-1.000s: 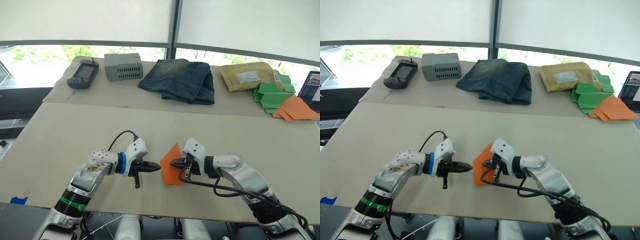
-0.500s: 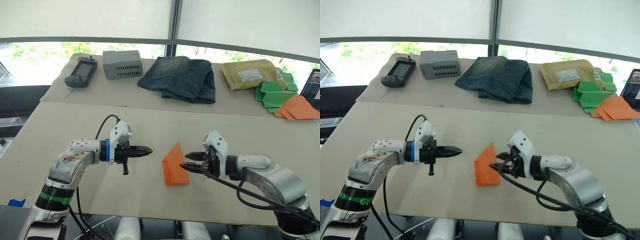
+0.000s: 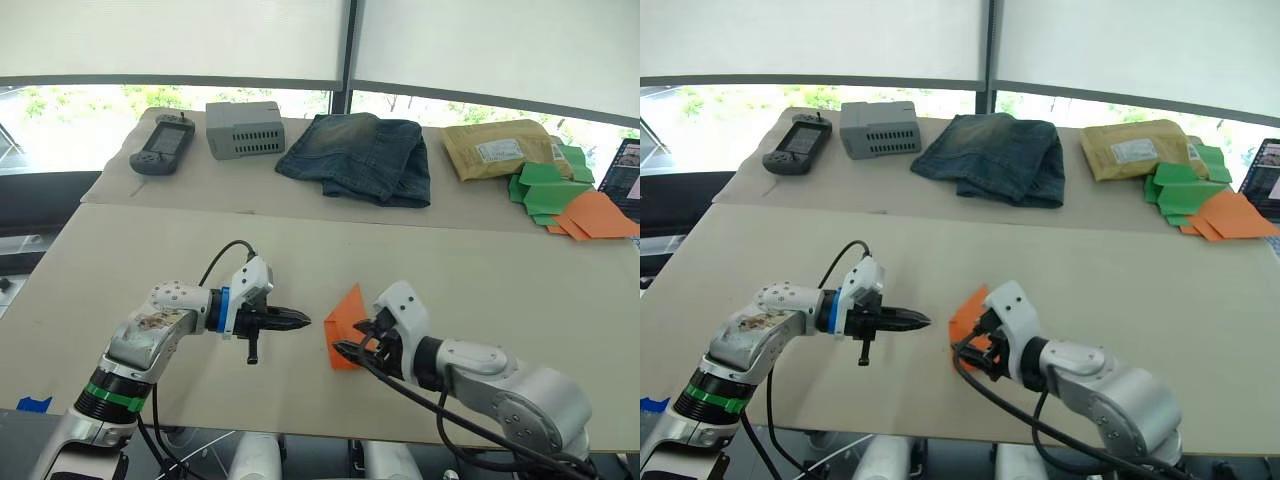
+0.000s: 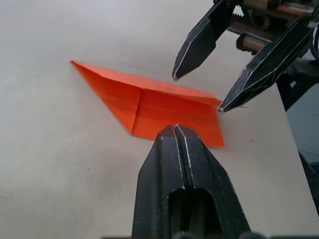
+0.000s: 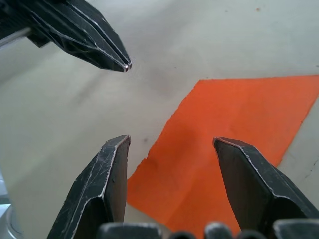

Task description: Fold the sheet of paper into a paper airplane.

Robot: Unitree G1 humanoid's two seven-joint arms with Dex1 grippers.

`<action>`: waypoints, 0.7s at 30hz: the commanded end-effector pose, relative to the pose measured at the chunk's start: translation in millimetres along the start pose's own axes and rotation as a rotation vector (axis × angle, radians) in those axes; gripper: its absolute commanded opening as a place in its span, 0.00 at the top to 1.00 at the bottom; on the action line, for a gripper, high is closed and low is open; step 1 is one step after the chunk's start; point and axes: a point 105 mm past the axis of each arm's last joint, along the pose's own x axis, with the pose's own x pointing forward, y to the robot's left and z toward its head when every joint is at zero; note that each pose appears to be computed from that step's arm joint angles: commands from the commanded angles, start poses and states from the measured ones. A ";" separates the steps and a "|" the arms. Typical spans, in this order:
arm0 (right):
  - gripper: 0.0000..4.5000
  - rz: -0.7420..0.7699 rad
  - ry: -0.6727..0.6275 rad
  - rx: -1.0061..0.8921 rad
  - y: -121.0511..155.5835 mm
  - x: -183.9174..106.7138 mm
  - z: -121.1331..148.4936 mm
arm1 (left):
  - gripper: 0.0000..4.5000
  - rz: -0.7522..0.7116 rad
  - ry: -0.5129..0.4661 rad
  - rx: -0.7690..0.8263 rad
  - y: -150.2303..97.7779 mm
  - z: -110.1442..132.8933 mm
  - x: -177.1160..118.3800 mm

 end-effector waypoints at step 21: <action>0.33 -0.248 -0.055 -0.315 -61.6 -73.6 27.6 | 0.02 -0.075 0.065 -0.741 41.0 71.2 47.2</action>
